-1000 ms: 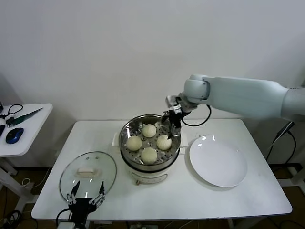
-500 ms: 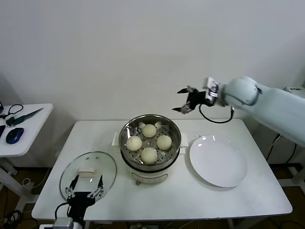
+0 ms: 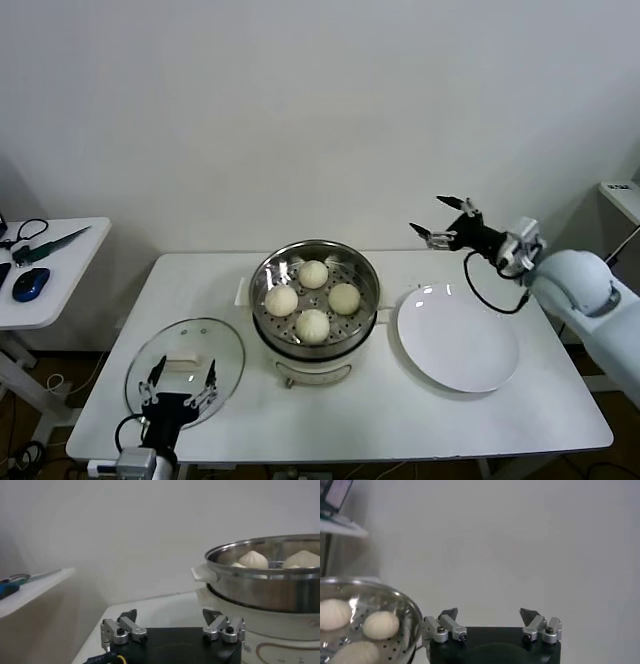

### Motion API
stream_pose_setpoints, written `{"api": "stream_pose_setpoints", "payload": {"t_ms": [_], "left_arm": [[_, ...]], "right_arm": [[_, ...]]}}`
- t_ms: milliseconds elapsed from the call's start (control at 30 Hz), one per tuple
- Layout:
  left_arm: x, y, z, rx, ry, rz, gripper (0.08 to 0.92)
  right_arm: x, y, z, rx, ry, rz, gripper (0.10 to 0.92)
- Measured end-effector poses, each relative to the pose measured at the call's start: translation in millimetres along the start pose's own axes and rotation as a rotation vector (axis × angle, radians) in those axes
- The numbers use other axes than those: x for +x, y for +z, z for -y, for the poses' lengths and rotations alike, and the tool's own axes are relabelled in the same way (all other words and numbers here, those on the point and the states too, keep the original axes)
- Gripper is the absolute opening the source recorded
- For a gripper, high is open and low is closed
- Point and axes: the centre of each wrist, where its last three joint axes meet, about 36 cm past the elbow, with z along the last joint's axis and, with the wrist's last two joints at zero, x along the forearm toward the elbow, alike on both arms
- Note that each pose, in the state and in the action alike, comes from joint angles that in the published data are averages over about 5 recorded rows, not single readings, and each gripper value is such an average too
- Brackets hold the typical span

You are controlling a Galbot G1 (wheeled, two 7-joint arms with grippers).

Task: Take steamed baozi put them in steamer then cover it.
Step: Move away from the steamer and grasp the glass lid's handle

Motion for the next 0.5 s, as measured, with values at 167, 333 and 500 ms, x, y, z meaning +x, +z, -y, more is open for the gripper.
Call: {"api": "stream_pose_setpoints", "payload": {"t_ms": [167, 333, 500], "left_arm": [[-4, 4, -4, -0.058, -0.011, 0.02, 0.823], [-10, 9, -12, -0.161, -0.044, 0.06, 0.823], [-18, 17, -25, -0.339, -0.114, 0.122, 0.823]], "right_arm": [[42, 65, -28, -0.101, 0.11, 0.057, 0.823], [93, 132, -75, -0.184, 0.204, 0.043, 0.823], [140, 175, -126, -0.235, 0.274, 0.018, 0.823]]}}
